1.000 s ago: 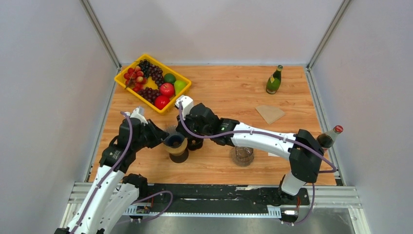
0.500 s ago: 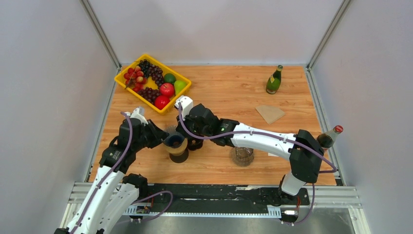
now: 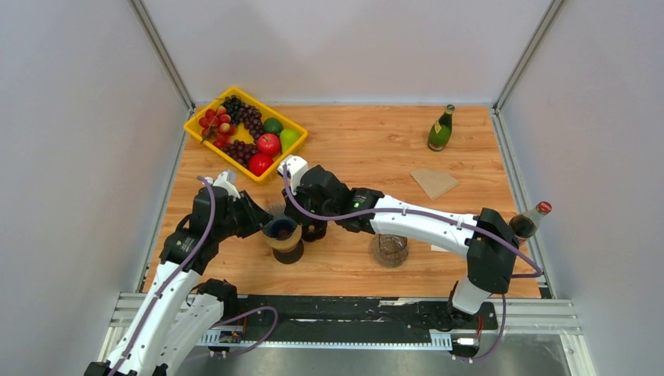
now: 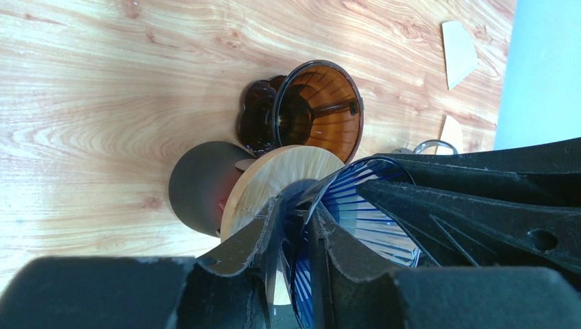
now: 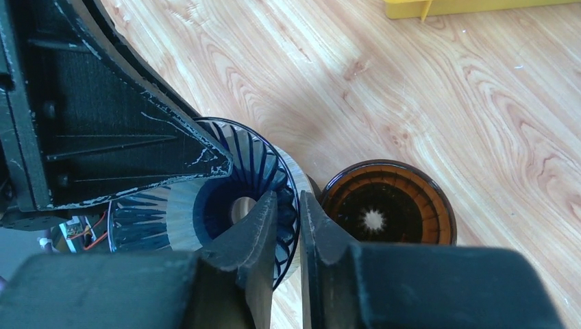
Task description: Place the coffee filter in the dripper
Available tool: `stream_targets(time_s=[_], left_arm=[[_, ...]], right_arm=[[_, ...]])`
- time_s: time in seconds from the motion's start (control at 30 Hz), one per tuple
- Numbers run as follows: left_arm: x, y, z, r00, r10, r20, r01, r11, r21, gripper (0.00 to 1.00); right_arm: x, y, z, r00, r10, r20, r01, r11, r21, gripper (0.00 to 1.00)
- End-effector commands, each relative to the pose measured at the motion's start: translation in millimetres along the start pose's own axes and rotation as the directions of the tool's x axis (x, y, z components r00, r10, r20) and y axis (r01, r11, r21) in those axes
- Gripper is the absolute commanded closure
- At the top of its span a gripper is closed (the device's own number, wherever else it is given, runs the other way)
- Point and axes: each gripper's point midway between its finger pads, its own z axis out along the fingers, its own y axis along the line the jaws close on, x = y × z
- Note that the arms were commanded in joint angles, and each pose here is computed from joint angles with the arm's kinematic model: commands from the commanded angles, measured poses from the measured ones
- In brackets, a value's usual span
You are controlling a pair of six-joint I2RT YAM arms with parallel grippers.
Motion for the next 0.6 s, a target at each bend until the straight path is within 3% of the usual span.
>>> stream_targets(time_s=[0.0,0.3,0.57], left_arm=[[1.7,11.4,-3.4,1.000,0.023,-0.017,-0.024,0.998,-0.061,0.70],[-8.5,1.5,-7.6,0.999,0.042,0.015,-0.042,0.999,-0.032,0.56],[-29.1,-11.3,-18.5,0.992,0.073,0.103,-0.073,0.997,-0.004,0.39]], right_arm=[[52.3,13.8,-1.1,0.979,-0.005,-0.205,-0.004,0.999,-0.041,0.80],[28.9,16.5,-1.5,0.988,0.032,-0.149,-0.036,0.999,-0.024,0.71],[1.0,11.5,-8.6,0.993,0.087,-0.080,-0.087,0.996,-0.005,0.51]])
